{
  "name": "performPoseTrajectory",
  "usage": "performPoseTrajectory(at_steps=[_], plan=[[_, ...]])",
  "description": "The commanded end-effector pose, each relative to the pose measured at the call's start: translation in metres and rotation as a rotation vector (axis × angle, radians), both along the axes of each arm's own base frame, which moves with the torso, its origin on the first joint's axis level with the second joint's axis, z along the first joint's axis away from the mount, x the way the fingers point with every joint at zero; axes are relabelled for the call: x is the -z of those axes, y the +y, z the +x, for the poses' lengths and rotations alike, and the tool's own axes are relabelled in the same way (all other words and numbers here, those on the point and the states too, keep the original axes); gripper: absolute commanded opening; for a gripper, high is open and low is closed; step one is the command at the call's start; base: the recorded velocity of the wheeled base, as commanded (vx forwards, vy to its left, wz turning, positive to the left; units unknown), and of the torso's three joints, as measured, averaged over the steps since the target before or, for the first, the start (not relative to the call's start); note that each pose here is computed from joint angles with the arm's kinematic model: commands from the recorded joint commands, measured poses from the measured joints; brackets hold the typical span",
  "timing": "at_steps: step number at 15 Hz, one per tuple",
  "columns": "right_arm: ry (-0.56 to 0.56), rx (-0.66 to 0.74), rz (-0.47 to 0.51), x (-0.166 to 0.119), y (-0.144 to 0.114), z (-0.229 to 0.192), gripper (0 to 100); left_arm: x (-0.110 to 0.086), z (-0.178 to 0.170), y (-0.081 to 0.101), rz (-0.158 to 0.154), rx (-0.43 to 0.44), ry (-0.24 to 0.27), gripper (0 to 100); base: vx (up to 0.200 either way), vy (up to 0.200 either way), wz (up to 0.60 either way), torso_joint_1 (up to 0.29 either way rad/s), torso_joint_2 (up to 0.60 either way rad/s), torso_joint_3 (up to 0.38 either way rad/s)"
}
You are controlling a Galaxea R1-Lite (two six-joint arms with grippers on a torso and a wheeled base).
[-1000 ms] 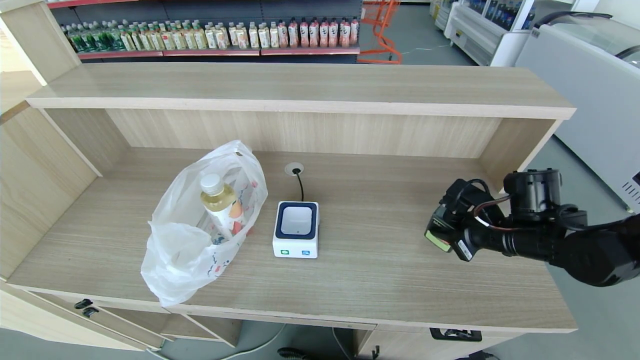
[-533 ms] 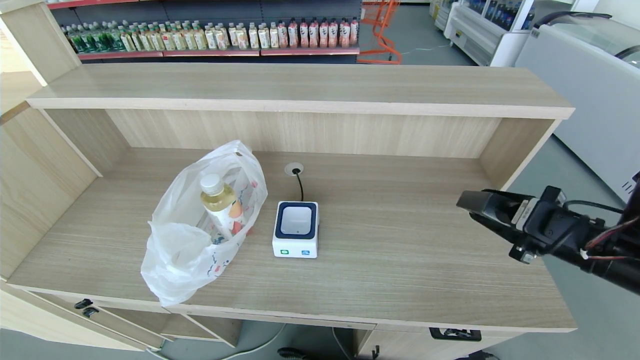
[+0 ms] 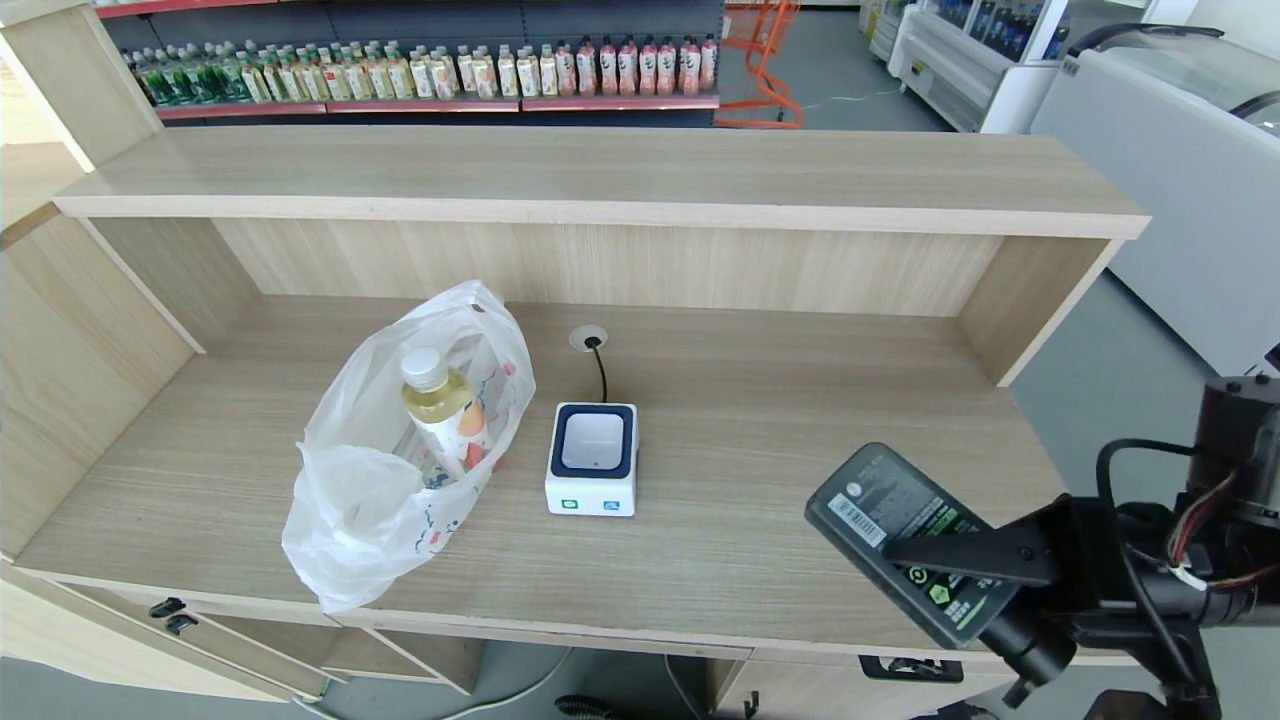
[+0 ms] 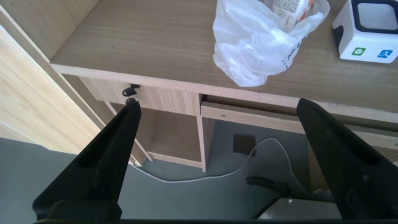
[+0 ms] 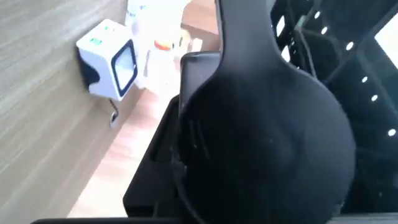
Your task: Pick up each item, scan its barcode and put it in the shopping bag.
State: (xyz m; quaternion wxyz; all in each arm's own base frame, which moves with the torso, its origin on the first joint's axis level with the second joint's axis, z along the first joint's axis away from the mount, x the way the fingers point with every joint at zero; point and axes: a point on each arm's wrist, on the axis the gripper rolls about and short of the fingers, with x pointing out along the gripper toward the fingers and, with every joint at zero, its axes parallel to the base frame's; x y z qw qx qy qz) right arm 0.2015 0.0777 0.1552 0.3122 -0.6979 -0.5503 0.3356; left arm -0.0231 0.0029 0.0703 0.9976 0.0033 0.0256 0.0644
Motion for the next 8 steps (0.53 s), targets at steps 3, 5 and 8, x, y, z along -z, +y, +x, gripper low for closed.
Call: performPoseTrajectory(at_steps=[3, 5, 8], plan=[[-0.09, -0.27, 0.02, 0.005, 0.025, -0.007, 0, 0.0, 0.0, 0.0, 0.0, 0.0, 0.0, 100, 0.0, 0.0, 0.0, 0.0, 0.0, 0.0], [-0.107, -0.297, 0.02, 0.008, 0.029, -0.005, 0, 0.0, 0.0, 0.0, 0.0, -0.001, 0.0, 100, 0.0, 0.0, 0.0, 0.0, 0.0, 0.0], [-0.108, -0.358, 0.031, 0.007, 0.038, -0.006, 0, 0.0, 0.0, 0.0, 0.0, 0.0, 0.0, 100, 0.0, 0.0, 0.0, 0.0, 0.0, 0.0]])
